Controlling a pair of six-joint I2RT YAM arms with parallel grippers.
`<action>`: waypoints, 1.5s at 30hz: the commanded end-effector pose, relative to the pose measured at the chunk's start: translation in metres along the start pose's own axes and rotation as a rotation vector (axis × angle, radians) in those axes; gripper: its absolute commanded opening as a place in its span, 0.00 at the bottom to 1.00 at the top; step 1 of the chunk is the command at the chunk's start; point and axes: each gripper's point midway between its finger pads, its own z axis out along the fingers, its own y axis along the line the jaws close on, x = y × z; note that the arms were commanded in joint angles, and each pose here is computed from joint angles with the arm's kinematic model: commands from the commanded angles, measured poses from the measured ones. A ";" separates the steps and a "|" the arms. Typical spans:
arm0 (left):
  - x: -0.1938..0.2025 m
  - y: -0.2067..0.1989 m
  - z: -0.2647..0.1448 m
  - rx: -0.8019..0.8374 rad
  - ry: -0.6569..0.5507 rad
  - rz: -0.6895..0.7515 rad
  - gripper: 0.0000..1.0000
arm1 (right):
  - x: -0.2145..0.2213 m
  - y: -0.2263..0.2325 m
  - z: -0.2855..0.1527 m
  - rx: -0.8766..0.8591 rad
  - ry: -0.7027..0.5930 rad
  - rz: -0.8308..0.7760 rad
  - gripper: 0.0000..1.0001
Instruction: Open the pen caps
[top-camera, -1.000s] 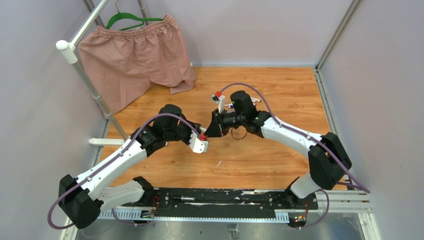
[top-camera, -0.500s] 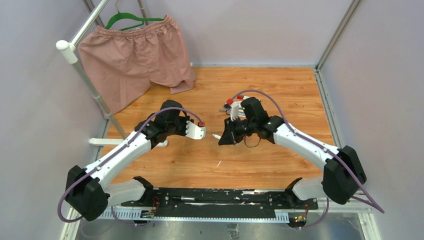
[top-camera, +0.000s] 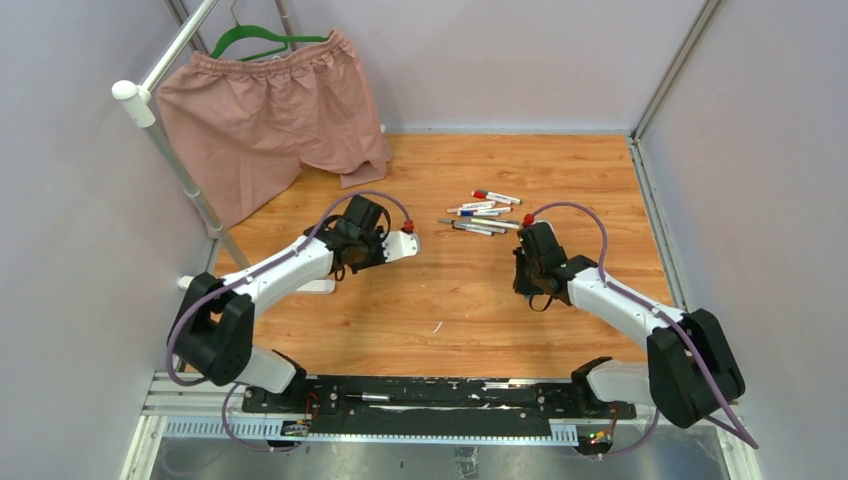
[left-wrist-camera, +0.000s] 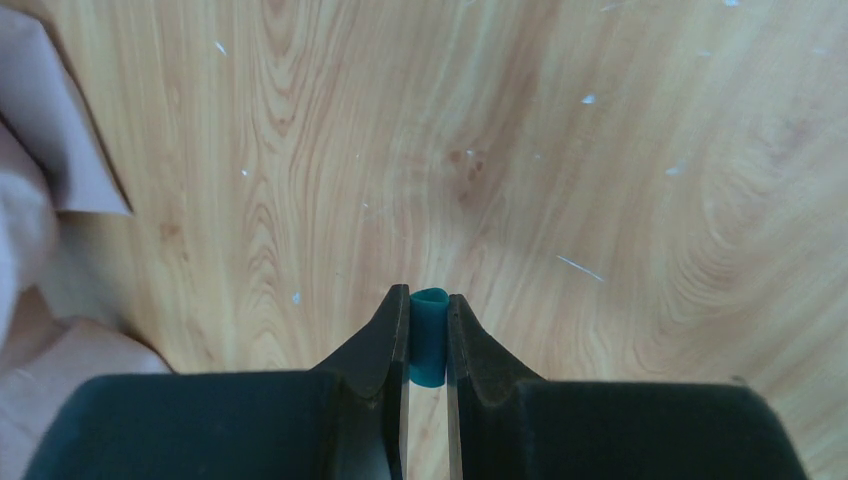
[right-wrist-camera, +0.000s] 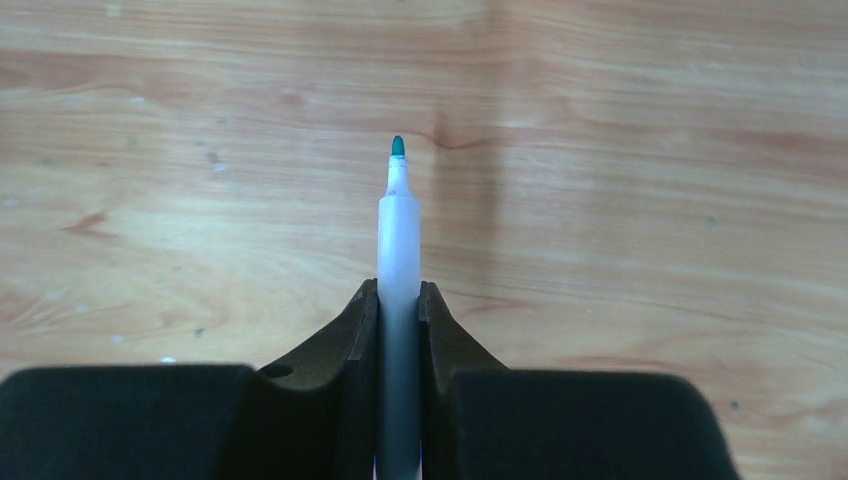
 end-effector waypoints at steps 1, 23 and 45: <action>0.013 0.016 0.021 -0.034 0.022 -0.127 0.00 | 0.004 -0.045 0.004 0.239 -0.033 0.053 0.00; 0.032 -0.028 0.066 0.182 0.077 -0.264 0.21 | 0.017 -0.049 -0.002 0.272 0.033 0.079 0.39; -0.049 0.101 -0.092 0.010 -0.135 -0.476 1.00 | -0.208 0.015 -0.007 -0.028 -0.284 0.019 0.87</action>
